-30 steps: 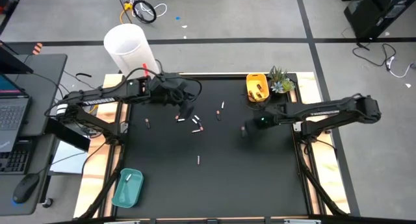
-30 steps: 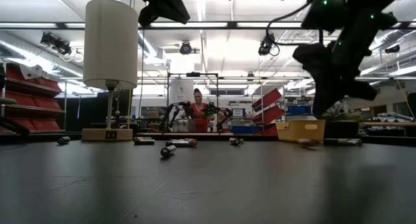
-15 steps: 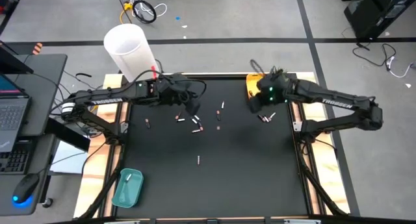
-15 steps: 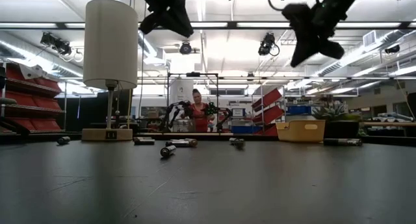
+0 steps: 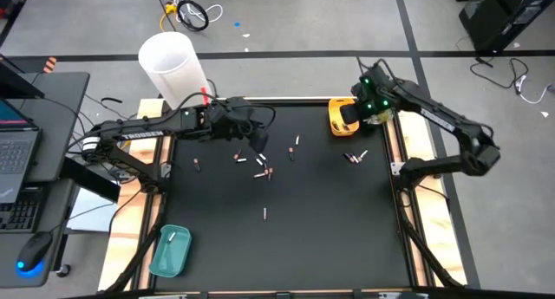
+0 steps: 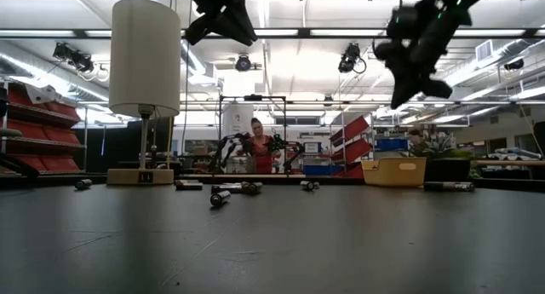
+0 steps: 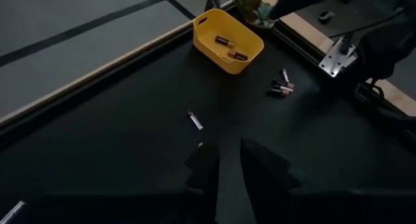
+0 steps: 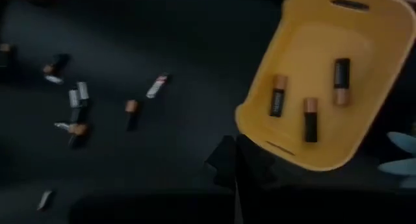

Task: Sort batteries
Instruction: Put the black battery into the yellow bin

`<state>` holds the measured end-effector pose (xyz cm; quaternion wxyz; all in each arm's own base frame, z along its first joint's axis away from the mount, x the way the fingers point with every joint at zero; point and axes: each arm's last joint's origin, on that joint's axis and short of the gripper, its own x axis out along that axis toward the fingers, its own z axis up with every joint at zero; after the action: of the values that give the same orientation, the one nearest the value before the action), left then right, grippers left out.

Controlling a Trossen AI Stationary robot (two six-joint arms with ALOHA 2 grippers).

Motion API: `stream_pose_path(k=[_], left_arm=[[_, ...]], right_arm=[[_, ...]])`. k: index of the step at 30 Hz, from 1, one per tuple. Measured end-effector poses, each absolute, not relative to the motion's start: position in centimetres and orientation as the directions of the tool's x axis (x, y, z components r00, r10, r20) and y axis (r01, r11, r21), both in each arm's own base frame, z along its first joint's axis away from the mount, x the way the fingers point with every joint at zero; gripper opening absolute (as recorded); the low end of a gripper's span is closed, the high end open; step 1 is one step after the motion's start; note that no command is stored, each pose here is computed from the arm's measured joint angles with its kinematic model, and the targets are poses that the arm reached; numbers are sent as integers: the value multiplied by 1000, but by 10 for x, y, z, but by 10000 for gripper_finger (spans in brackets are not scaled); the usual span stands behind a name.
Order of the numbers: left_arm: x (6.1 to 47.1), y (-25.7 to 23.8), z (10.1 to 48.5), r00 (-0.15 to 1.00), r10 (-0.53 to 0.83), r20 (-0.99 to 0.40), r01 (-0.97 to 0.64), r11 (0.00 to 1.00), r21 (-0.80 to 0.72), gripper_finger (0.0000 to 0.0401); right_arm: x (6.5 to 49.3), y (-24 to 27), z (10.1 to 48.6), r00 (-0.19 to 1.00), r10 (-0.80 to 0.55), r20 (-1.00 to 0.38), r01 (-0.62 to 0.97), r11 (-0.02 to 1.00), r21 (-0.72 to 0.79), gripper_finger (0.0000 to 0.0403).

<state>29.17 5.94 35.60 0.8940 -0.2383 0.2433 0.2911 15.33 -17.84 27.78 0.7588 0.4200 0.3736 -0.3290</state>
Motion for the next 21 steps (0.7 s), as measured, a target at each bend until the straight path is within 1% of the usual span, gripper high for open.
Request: stream_pose_path(k=[5,11,15,18,21], left_arm=[[291,59,355,712,387,-586,-638,706,-309,78],[291,59,354,707,383,-594,-644,696,-317,78],[290,58,353,710,353,-609,-633,700,-332,78],[288,56,350,703,302,-644,-618,708,-342,78],[285,55,346,670,289,-683,-633,704,-323,78]], right_arm=[[150,-200,258,513,-90,-853,805,394,443,0],[152,-209,250,506,-78,-859,808,390,441,3],[153,-198,264,542,-111,-833,772,458,441,25],[157,-177,284,613,-116,-782,690,561,457,54],[167,-151,296,652,-72,-754,606,647,462,92]])
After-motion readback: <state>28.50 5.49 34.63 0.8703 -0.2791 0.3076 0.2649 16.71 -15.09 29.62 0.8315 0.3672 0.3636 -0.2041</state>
